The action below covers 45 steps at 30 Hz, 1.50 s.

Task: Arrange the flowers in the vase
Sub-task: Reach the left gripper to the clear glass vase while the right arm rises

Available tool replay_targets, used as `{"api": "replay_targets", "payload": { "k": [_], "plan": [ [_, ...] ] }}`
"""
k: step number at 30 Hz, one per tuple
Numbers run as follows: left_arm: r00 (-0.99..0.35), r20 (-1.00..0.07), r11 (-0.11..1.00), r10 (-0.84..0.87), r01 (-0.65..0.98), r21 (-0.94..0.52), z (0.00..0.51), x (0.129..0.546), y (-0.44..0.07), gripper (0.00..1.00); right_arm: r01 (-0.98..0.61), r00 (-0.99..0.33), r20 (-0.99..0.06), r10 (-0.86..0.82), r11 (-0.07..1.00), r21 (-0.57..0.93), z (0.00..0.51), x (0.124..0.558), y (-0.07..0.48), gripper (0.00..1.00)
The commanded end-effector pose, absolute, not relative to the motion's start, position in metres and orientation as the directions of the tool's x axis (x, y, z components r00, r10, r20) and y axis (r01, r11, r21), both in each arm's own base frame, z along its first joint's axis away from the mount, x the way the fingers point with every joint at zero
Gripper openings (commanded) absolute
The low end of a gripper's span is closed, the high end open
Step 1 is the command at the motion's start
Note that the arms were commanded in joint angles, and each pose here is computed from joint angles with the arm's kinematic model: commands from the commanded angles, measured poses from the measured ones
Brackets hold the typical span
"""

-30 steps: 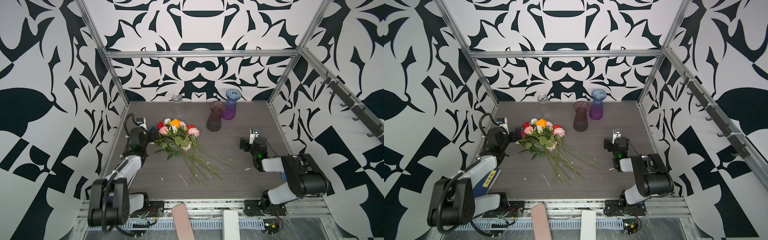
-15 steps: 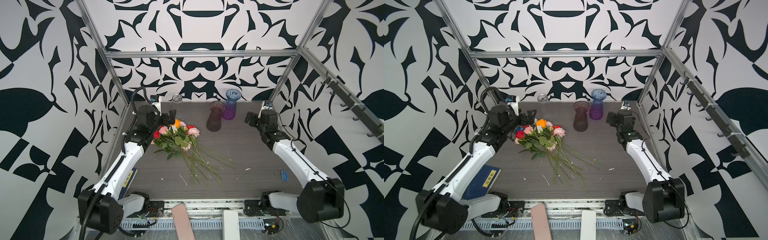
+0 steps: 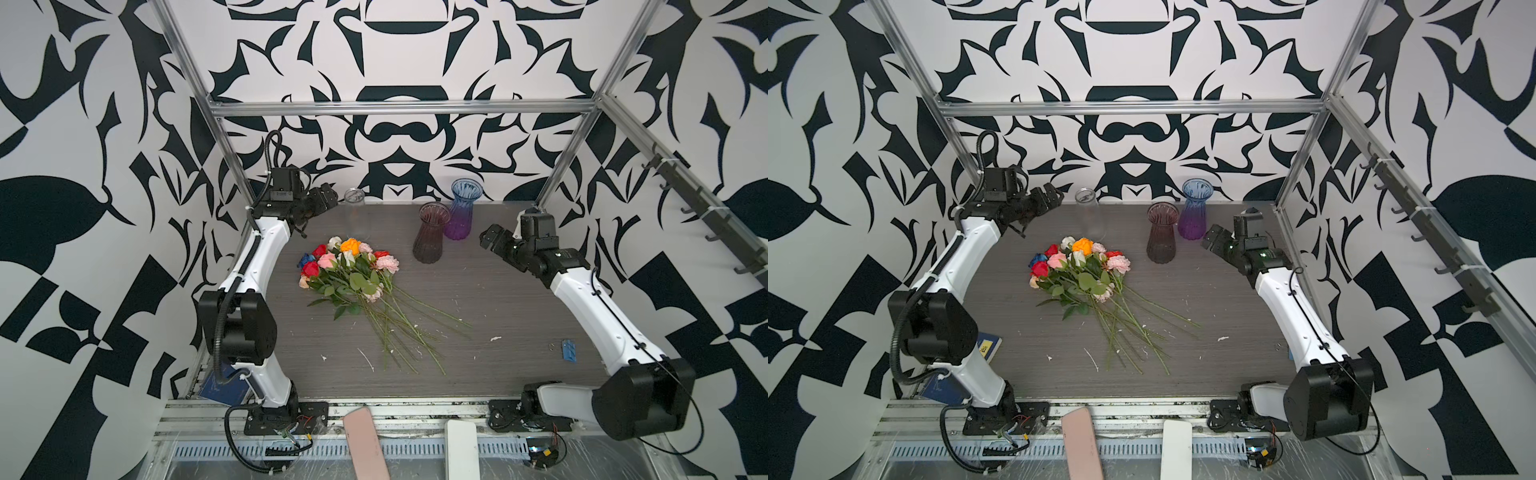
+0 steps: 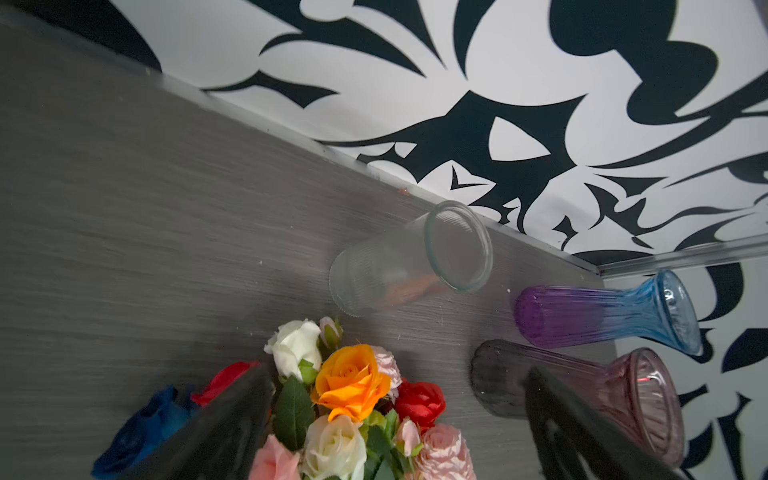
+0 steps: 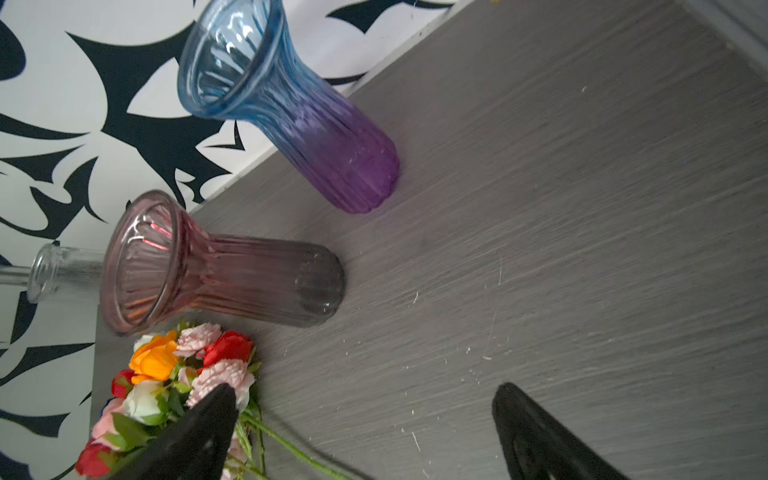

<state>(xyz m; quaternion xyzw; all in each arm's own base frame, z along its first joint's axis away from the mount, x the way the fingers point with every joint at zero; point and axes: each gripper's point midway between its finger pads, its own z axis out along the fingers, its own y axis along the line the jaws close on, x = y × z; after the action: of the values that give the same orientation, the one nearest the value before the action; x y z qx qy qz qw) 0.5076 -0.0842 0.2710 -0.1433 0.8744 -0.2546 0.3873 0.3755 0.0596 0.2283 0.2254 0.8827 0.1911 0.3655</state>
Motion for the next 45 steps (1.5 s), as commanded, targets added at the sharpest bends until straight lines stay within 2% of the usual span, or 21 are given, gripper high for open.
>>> {"api": "replay_targets", "payload": {
  "k": [1, 7, 13, 18, 21, 23, 26, 29, 38, 43, 45],
  "plan": [
    [-0.732, -0.475, 0.736, -0.489, -0.054, -0.675, 0.269, 0.519, -0.101, 0.99, 0.219, -0.639, -0.544, 0.545, 0.806, 0.550, 0.254, 0.362, 0.068, 1.00],
    [-0.768, -0.450, 0.721, -0.456, -0.022, -0.693, 0.267, 0.552, -0.117, 0.97, 0.192, -0.672, -0.538, 0.510, 0.821, 0.538, 0.255, 0.353, 0.072, 0.98],
    [-0.809, -0.396, 0.701, -0.434, -0.027, -0.712, 0.250, 0.573, -0.129, 0.69, 0.226, -0.680, -0.526, 0.511, 0.828, 0.512, 0.247, 0.353, 0.068, 0.96],
    [-0.829, -0.393, 0.720, -0.398, -0.017, -0.694, 0.236, 0.581, -0.144, 0.63, 0.236, -0.690, -0.513, 0.511, 0.829, 0.508, 0.242, 0.351, 0.068, 0.96],
    [-0.843, -0.387, 0.739, -0.374, -0.019, -0.673, 0.225, 0.582, -0.151, 0.58, 0.238, -0.695, -0.510, 0.507, 0.831, 0.503, 0.241, 0.348, 0.068, 0.96],
    [-0.856, -0.379, 0.764, -0.351, -0.028, -0.645, 0.216, 0.577, -0.154, 0.52, 0.238, -0.698, -0.507, 0.506, 0.832, 0.502, 0.240, 0.347, 0.068, 0.96],
    [-0.862, -0.401, 0.821, -0.310, -0.031, -0.569, 0.205, 0.571, -0.153, 0.51, 0.234, -0.701, -0.505, 0.504, 0.831, 0.505, 0.240, 0.345, 0.069, 0.96],
    [-0.864, -0.408, 0.857, -0.295, -0.050, -0.513, 0.196, 0.568, -0.147, 0.45, 0.232, -0.709, -0.496, 0.501, 0.830, 0.507, 0.237, 0.344, 0.070, 0.96],
    [-0.882, -0.388, 0.876, -0.268, -0.055, -0.480, 0.186, 0.568, -0.145, 0.30, 0.210, -0.722, -0.494, 0.485, 0.833, 0.512, 0.241, 0.354, 0.075, 0.96],
    [-0.901, -0.375, 0.890, -0.218, -0.026, -0.455, 0.181, 0.559, -0.146, 0.28, 0.199, -0.725, -0.496, 0.477, 0.835, 0.512, 0.243, 0.359, 0.077, 0.95],
    [-0.912, -0.363, 0.897, -0.193, -0.014, -0.442, 0.176, 0.554, -0.146, 0.24, 0.198, -0.727, -0.494, 0.477, 0.834, 0.515, 0.242, 0.361, 0.078, 0.96]
  ]
}}
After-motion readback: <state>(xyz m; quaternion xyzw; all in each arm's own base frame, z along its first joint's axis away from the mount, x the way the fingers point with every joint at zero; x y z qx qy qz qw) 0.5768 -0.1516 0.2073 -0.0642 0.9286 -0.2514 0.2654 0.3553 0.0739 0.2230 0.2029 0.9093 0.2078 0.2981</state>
